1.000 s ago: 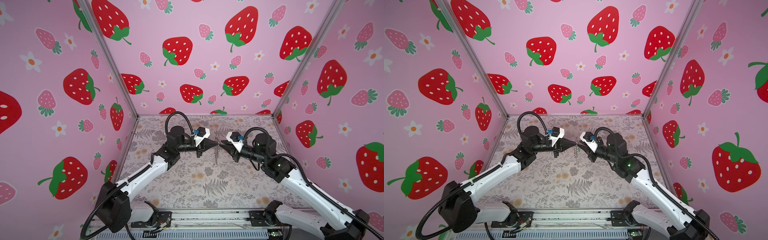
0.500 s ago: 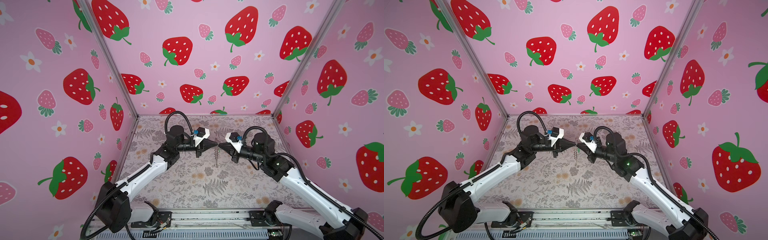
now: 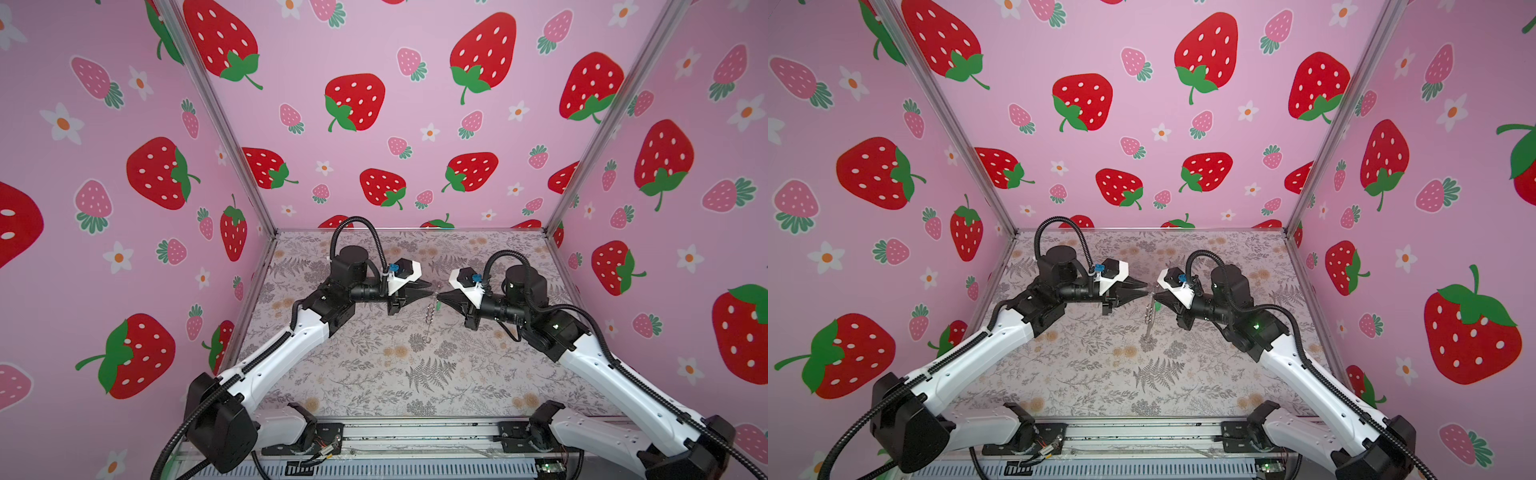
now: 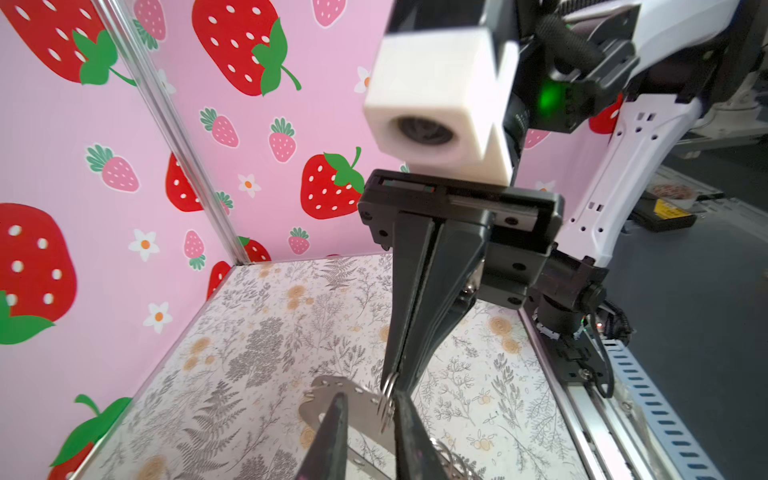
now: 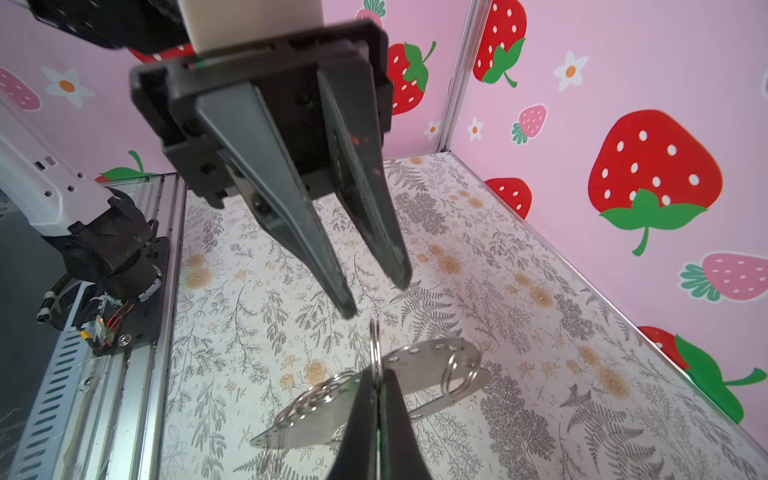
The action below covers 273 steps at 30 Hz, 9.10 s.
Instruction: Put the keys on the keyring
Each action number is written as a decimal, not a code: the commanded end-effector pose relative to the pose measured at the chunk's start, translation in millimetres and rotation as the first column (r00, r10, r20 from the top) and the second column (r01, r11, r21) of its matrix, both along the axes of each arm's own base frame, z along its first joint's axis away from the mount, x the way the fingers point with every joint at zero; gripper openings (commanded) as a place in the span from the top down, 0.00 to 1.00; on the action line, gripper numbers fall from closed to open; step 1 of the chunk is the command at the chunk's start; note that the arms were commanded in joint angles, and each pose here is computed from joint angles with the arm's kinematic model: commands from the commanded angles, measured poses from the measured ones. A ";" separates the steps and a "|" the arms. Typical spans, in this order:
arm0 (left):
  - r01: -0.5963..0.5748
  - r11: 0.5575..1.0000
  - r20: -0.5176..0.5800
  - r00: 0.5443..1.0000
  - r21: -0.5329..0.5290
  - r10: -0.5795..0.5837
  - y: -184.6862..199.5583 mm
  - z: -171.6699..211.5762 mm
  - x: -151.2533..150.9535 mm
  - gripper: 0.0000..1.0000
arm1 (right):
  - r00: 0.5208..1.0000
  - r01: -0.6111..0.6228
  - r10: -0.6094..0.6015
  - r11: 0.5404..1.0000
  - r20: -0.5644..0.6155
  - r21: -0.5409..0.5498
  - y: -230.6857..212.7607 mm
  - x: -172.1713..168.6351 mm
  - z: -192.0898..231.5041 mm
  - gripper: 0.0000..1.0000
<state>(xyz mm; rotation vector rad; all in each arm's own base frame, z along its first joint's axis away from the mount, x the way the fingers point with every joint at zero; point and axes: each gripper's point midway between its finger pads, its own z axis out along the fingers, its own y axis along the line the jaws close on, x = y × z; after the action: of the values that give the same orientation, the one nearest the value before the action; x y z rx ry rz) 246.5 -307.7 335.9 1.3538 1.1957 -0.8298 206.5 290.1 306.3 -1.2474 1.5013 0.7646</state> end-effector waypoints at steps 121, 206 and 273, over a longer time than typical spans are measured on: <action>-0.313 0.893 -0.188 0.946 -0.324 0.264 -18.4 62.7 49.4 1.00 | 0.920 0.324 -0.317 0.946 0.229 0.009 -6.1 45.8 -4.6 1.00; -0.039 0.999 0.101 0.994 -0.014 0.040 -7.3 31.6 -2.1 0.70 | 0.990 -0.082 0.069 0.991 0.122 0.105 -11.2 -8.9 37.7 1.00; -0.094 0.975 0.117 0.991 0.201 0.071 -19.0 17.2 5.8 1.00 | 0.995 0.071 -0.070 0.997 0.068 -0.018 -19.3 17.1 13.7 0.69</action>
<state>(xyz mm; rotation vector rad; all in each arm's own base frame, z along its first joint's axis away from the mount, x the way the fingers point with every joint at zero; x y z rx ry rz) 256.1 -325.8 325.7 1.5913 1.3123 -0.4344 218.6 276.7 311.5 -1.2649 1.5283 0.7175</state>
